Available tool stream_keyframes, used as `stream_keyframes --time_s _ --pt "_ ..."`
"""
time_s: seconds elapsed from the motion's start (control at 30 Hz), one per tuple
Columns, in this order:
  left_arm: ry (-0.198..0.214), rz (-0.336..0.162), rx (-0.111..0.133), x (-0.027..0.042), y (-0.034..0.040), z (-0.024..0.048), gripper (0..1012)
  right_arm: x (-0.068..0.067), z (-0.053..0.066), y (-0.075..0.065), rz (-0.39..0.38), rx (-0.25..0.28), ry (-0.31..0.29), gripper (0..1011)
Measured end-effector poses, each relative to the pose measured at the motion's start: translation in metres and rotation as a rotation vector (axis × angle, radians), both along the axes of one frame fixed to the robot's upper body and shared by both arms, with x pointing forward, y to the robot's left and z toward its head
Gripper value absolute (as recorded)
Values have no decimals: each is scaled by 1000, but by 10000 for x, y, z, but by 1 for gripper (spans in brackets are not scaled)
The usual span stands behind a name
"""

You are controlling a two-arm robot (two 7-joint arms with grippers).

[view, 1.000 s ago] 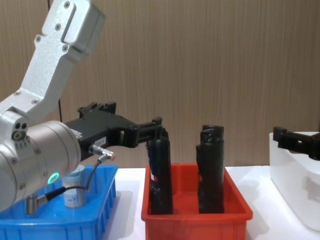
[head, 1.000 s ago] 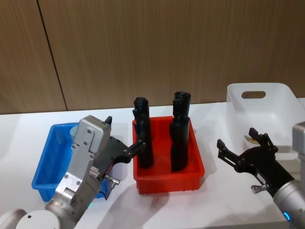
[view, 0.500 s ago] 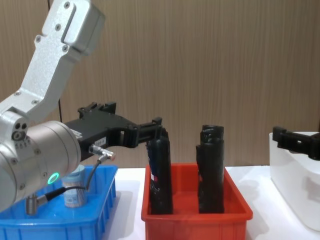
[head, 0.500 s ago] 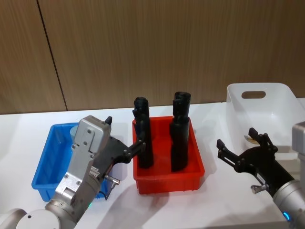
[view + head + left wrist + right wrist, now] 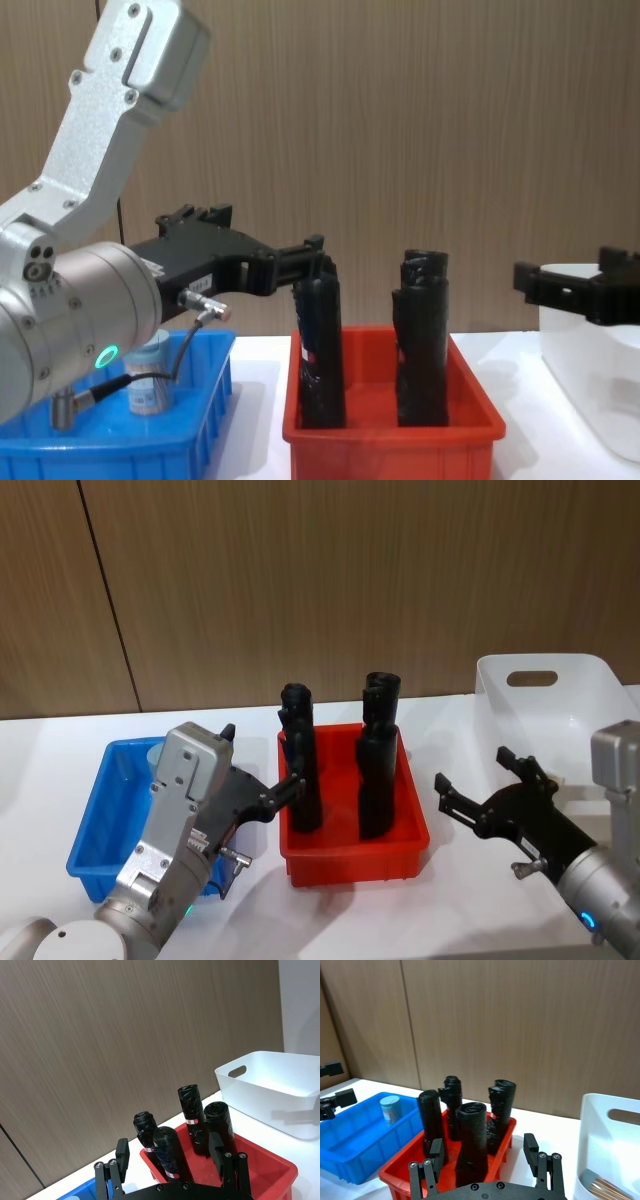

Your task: Pick the cotton swabs from the blue box and place them into the white box.

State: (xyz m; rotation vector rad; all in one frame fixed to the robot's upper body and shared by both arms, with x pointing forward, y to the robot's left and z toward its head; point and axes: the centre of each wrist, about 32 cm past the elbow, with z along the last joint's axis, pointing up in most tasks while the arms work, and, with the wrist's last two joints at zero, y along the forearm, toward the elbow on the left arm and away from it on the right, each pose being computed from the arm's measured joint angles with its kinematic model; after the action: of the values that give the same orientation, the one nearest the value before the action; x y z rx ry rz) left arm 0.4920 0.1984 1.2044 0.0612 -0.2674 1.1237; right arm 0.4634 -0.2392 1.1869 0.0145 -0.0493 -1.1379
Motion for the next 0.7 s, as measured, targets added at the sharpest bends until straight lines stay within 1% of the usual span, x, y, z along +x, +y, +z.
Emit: stream_keyframes --time_s 0.17,0.23,0.33,0.47,0.53,0.63,0.7 --pt "0 0 0 0 0 0 1004 148 -7 -51 62 8 12 1002" --pt "0 0 0 0 0 0 1004 187 -11 -65 80 10 15 1002" --pt "0 0 0 0 0 0 1004 322 -27 -113 130 20 28 1002" --pt "0 0 0 0 0 0 1004 439 -49 -154 166 31 39 1002" --pt "0 0 0 0 0 0 1004 557 -62 -193 205 42 45 1002" --pt "0 0 0 0 0 0 1004 638 -96 -226 231 52 57 1002" --pt "0 0 0 0 0 0 1004 728 -120 -258 254 61 66 1002"
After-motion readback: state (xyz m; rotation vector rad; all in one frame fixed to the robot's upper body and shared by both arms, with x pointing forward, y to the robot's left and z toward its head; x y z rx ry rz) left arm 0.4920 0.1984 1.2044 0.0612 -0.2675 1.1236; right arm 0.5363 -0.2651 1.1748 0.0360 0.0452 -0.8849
